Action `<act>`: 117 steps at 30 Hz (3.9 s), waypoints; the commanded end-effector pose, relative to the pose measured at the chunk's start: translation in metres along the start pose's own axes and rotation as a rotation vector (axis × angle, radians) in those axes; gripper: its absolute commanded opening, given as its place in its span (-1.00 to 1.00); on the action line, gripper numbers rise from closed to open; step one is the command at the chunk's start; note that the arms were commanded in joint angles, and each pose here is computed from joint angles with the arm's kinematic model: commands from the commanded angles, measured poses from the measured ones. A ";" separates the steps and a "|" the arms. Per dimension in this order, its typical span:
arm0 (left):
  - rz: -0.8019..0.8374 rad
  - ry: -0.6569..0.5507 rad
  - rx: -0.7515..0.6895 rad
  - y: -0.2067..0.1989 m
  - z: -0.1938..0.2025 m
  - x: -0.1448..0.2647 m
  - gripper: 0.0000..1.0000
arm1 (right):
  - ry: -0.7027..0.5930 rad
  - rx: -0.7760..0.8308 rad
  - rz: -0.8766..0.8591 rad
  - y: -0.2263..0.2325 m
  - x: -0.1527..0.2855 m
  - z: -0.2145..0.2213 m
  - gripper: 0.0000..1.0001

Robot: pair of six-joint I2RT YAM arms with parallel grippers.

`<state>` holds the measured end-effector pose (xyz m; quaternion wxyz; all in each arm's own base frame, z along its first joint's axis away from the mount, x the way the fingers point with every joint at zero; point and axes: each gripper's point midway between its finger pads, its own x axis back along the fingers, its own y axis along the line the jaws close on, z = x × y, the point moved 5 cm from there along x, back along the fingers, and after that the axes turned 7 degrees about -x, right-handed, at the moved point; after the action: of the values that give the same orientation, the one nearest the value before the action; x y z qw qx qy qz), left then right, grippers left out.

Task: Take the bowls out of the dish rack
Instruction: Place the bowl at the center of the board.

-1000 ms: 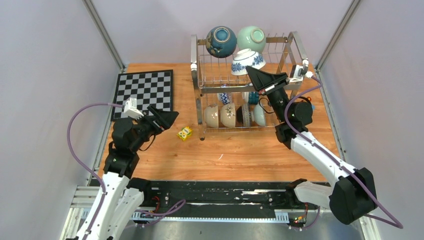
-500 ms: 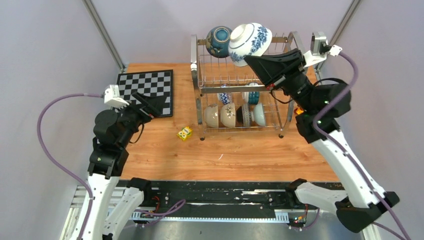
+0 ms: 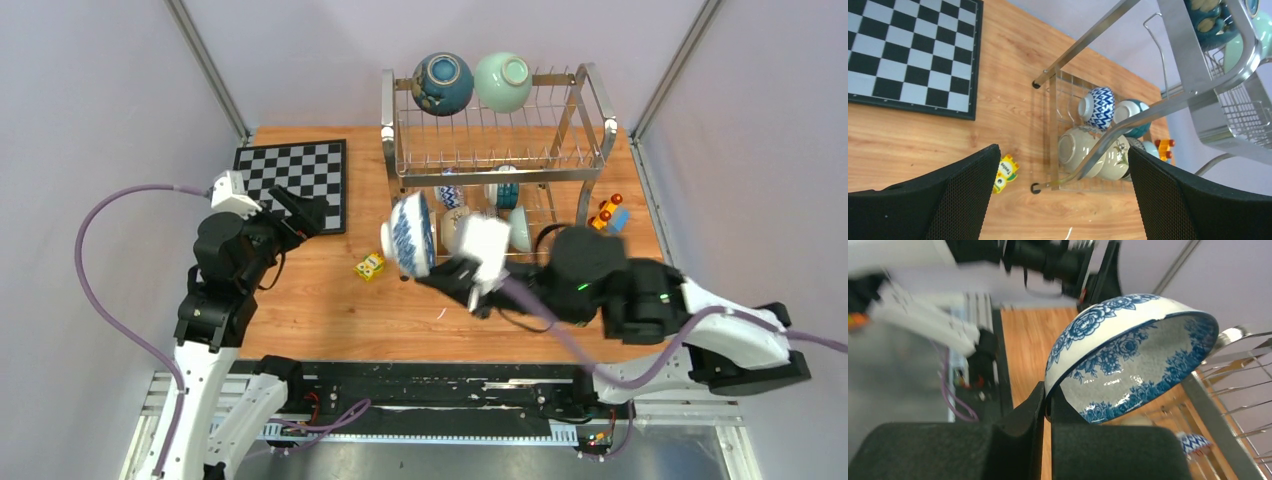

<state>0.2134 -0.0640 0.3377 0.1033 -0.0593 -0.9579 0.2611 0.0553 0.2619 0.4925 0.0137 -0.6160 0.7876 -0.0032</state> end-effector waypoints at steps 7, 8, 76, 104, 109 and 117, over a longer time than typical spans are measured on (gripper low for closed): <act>-0.006 0.108 -0.130 0.018 0.032 0.023 1.00 | 0.432 0.477 0.189 0.003 0.013 0.090 -1.00; 0.067 0.145 -0.134 0.011 0.040 0.022 1.00 | 0.456 0.498 0.180 0.006 0.015 0.098 -1.00; 0.216 0.815 -0.715 -0.103 0.205 0.102 0.24 | 1.090 0.950 -0.188 0.053 0.019 0.281 -1.00; 0.203 0.827 -0.729 -0.107 0.221 0.105 -1.00 | 1.062 0.945 -0.136 0.058 0.011 0.274 -0.86; 0.205 0.780 -0.695 -0.110 0.212 0.102 -1.00 | 1.001 0.848 -0.123 0.064 0.010 0.265 0.05; 0.091 0.601 -0.648 -0.090 0.175 0.088 -1.00 | 0.766 0.543 -0.044 0.068 0.011 0.226 0.80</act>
<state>0.0635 -0.2345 0.2299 0.3967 -0.2548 -0.8740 -0.1176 -0.0044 0.2701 0.2308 -0.1226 -0.5421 0.6211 -0.5525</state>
